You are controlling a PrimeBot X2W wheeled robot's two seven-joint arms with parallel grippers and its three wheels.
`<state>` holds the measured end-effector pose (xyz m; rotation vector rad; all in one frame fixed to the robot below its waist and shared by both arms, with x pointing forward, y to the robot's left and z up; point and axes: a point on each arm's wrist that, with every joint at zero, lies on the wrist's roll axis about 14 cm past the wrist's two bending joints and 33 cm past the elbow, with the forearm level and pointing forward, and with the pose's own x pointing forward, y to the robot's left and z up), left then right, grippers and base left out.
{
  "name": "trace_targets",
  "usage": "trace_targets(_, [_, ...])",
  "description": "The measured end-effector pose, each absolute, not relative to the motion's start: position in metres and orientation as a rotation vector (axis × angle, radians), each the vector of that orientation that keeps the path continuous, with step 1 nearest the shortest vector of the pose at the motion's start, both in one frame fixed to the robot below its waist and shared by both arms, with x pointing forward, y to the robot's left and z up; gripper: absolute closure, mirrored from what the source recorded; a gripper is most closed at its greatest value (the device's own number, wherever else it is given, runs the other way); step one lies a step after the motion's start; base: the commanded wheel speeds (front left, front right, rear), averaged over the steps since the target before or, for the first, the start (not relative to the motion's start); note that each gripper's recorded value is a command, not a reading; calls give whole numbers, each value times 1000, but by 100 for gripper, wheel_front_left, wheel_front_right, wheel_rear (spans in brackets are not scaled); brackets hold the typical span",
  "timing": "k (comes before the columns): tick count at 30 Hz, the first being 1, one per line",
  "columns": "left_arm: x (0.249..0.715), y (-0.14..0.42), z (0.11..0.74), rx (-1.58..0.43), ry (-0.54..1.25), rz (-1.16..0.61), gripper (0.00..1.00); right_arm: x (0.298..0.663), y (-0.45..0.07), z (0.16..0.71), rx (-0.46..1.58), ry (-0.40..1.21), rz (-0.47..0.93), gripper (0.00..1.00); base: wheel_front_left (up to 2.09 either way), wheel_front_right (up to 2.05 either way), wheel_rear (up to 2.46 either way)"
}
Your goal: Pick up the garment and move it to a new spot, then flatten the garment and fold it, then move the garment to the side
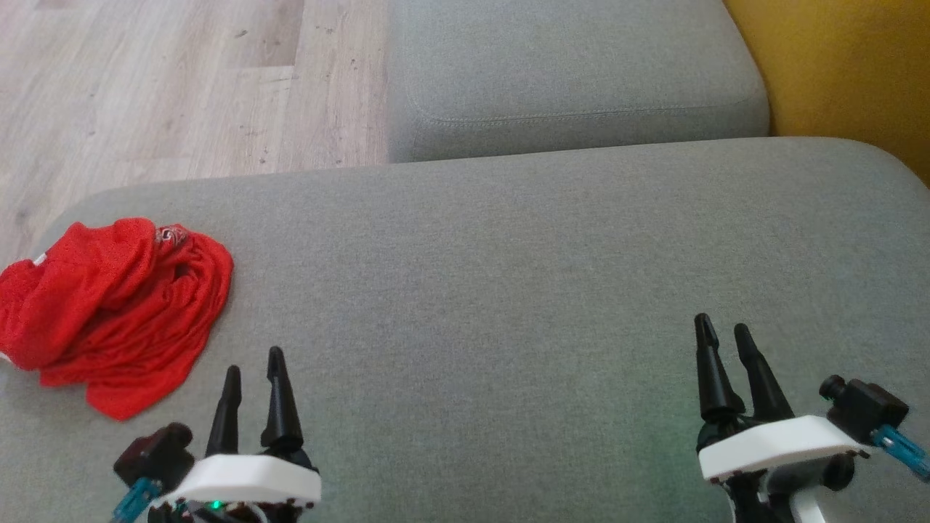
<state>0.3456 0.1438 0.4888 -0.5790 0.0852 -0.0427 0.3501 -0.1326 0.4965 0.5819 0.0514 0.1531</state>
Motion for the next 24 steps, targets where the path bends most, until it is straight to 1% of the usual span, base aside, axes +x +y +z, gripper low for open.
trace_targets(17, [341,136,501,-370,21,-71,0,346,-122,512,381,-21,209,0,0,0,0])
trace_targets(24, [334,136,501,-293,2,-73,0,337,-125,505,317,-18,202,0,0,0,0])
